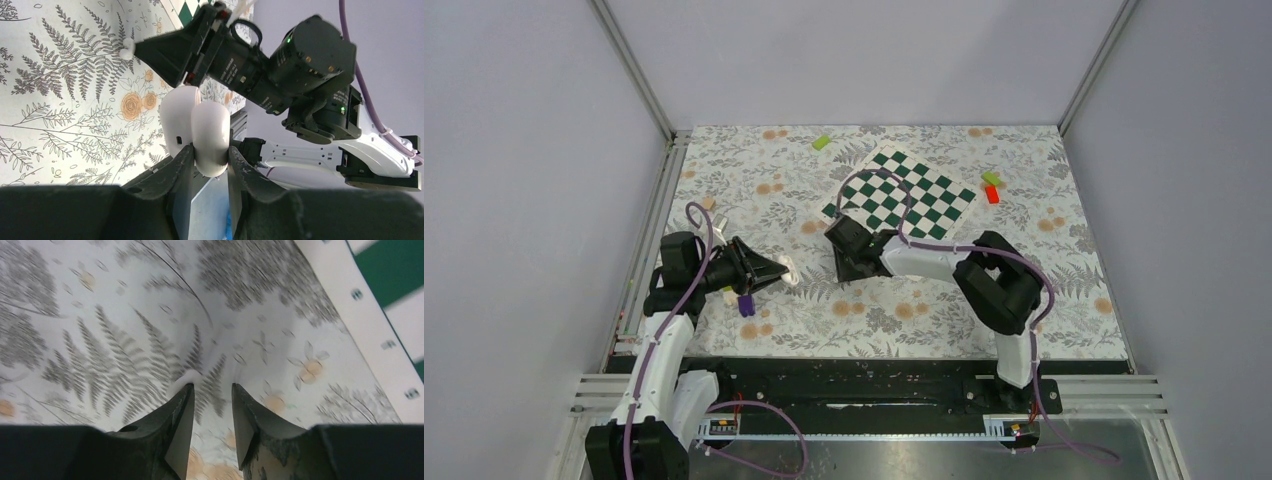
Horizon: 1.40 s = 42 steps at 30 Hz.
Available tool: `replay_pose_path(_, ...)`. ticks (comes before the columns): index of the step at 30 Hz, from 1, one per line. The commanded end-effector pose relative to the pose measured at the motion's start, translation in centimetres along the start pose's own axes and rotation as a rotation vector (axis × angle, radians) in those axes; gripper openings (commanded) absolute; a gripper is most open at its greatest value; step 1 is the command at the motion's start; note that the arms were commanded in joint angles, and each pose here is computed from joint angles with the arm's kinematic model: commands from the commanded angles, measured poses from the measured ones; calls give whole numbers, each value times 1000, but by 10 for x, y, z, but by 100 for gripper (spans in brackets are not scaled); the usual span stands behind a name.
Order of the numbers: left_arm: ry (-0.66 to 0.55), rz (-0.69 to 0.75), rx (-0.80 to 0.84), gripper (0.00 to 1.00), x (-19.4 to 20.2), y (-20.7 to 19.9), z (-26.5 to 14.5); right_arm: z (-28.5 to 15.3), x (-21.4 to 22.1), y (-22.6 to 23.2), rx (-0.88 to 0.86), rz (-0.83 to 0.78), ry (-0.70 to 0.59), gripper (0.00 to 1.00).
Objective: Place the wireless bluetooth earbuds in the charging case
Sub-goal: Pick up the right earbud from the center of the board.
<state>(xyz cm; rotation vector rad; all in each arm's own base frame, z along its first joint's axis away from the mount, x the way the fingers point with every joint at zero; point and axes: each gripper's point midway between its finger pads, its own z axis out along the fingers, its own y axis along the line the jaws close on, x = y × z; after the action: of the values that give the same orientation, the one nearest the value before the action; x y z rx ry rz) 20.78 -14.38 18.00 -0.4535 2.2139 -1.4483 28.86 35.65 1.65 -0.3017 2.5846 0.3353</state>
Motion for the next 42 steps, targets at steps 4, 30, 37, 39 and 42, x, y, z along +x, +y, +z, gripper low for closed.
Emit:
replay_pose_path(4,6,47,55,0,-1,-13,-2,-38,58,-60,112,-16,65,39)
replay_pose_path(30,75,172,26,0,21,-11,-2,-56,14,-8,-94,135,-37,51)
replay_pose_path(37,194,241,22,0,44,-18,2,-30,9,1,-78,152,-18,51)
replay_pose_path(39,192,246,27,0,43,-21,2,-25,9,1,-69,156,-14,51)
replay_pose_path(42,187,255,27,0,42,-22,2,-19,8,1,-57,156,-11,51)
